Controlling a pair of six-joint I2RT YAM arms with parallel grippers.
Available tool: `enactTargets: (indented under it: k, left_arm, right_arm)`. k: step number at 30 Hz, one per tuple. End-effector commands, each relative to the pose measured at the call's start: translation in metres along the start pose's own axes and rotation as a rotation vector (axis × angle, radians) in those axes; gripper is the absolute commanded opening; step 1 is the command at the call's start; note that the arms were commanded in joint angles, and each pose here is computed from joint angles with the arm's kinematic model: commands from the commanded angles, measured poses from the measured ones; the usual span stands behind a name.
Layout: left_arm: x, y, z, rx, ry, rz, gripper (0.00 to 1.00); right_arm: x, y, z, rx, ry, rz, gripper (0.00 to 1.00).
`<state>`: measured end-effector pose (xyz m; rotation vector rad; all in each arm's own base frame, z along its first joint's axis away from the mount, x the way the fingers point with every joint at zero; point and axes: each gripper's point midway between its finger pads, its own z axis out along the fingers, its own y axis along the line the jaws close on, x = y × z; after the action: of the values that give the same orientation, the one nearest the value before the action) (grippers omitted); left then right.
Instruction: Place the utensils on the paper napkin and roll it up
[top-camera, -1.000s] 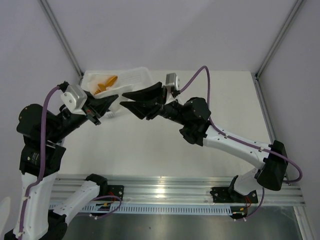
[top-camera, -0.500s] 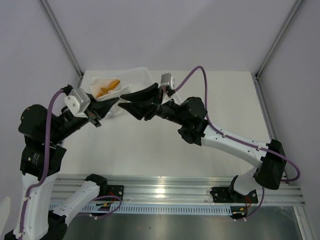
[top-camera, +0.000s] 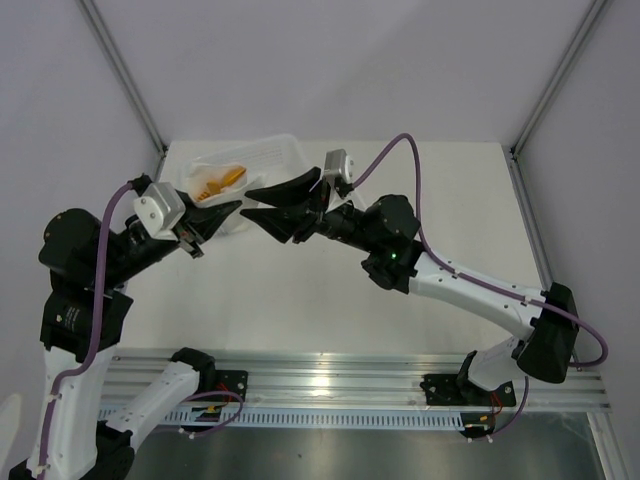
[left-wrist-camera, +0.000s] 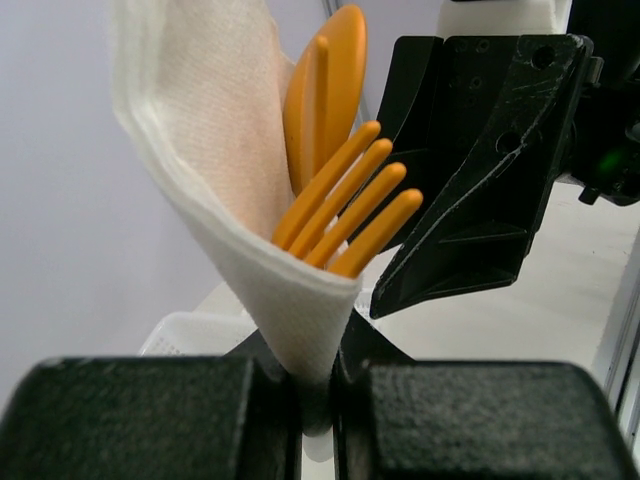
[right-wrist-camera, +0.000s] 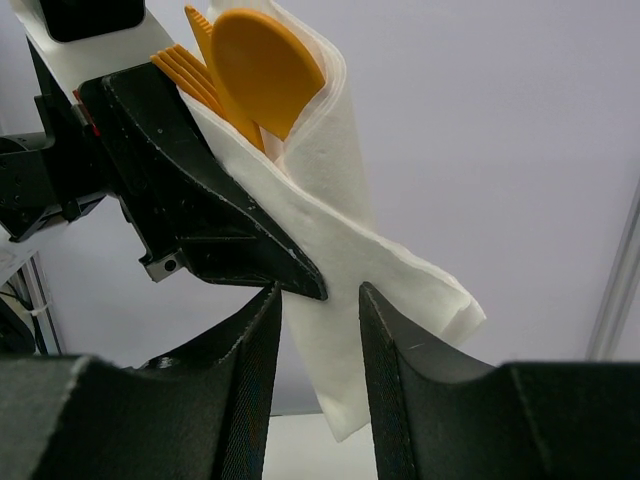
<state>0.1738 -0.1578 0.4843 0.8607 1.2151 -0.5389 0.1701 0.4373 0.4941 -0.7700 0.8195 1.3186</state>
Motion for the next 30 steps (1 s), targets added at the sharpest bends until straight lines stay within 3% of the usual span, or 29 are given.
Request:
enactTargets:
  k: [1,30]
  left_arm:
    - [-0.004,-0.009,-0.002,0.046,-0.016,0.023,0.01]
    - [-0.014,-0.050,-0.008,0.277,-0.066,0.019,0.01]
  right_arm:
    - [-0.029,0.002,-0.007,0.011,-0.048,-0.069,0.40]
    - [-0.015,0.021,-0.026,-0.106,0.019,-0.095,0.51]
